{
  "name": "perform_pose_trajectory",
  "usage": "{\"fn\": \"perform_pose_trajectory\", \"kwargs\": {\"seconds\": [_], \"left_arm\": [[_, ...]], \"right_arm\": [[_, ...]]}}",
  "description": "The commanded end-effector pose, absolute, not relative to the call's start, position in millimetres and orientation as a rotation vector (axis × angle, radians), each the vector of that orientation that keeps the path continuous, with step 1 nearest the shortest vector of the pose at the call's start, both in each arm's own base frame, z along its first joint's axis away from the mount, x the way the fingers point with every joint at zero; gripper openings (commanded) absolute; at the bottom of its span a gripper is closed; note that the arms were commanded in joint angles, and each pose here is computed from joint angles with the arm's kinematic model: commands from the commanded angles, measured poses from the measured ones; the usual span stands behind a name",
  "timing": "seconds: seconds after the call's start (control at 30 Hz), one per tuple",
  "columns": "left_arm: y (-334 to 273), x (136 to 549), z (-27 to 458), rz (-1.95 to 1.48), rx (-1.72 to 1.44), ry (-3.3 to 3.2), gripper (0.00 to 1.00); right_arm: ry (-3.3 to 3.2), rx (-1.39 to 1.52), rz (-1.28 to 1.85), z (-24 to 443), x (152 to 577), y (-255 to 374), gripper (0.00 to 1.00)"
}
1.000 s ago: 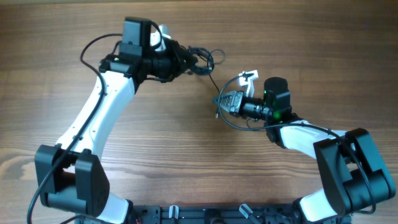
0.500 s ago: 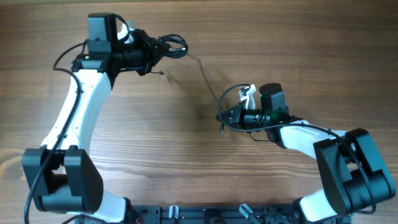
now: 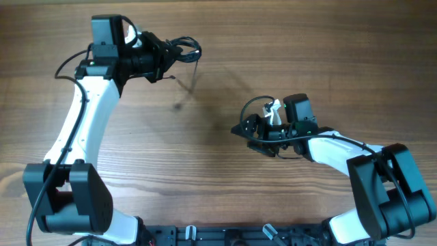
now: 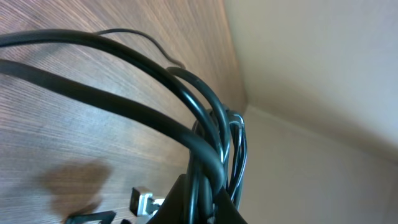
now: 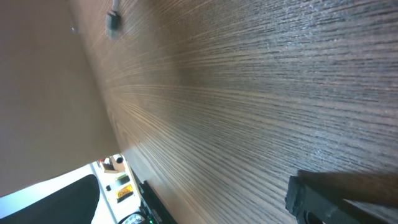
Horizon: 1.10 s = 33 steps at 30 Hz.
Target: Untangle cables
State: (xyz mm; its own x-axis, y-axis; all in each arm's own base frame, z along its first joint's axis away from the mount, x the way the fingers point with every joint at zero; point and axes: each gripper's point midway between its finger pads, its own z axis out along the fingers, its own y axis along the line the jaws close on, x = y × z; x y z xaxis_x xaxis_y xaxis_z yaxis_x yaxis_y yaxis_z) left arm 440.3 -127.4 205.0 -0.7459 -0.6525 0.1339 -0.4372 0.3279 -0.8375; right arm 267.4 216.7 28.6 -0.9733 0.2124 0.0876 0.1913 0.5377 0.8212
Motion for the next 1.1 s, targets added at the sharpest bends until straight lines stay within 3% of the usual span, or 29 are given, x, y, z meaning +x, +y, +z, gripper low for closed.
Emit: {"fn": "perform_pose_trajectory", "kwargs": {"seconds": [0.0,0.2,0.4,0.7,0.93,1.07], "left_arm": [[-153.6,424.9,211.6,-1.356,-0.757,2.438,0.04],[-201.8,381.2,204.3,-1.393,-0.343,2.592,0.04],[-236.0,354.3,217.8,-1.495,0.114,2.526,0.04],[-258.1,316.8,249.0,-1.722,0.612,2.259,0.04],[-260.9,294.5,257.2,-1.771,0.843,2.084,0.04],[-277.9,278.6,257.0,-1.799,0.914,2.081,0.04]], "right_arm": [[2.785,0.415,1.374,10.6,262.0,208.1,1.0],[2.586,0.316,1.542,64.6,280.0,191.7,1.0],[2.301,0.291,1.464,138.5,305.2,140.9,1.0],[1.957,0.006,1.2,244.5,273.3,109.6,1.0],[1.859,-0.114,1.066,268.3,253.1,107.5,0.99],[1.909,-0.119,1.133,255.7,257.9,113.8,0.9]]}}
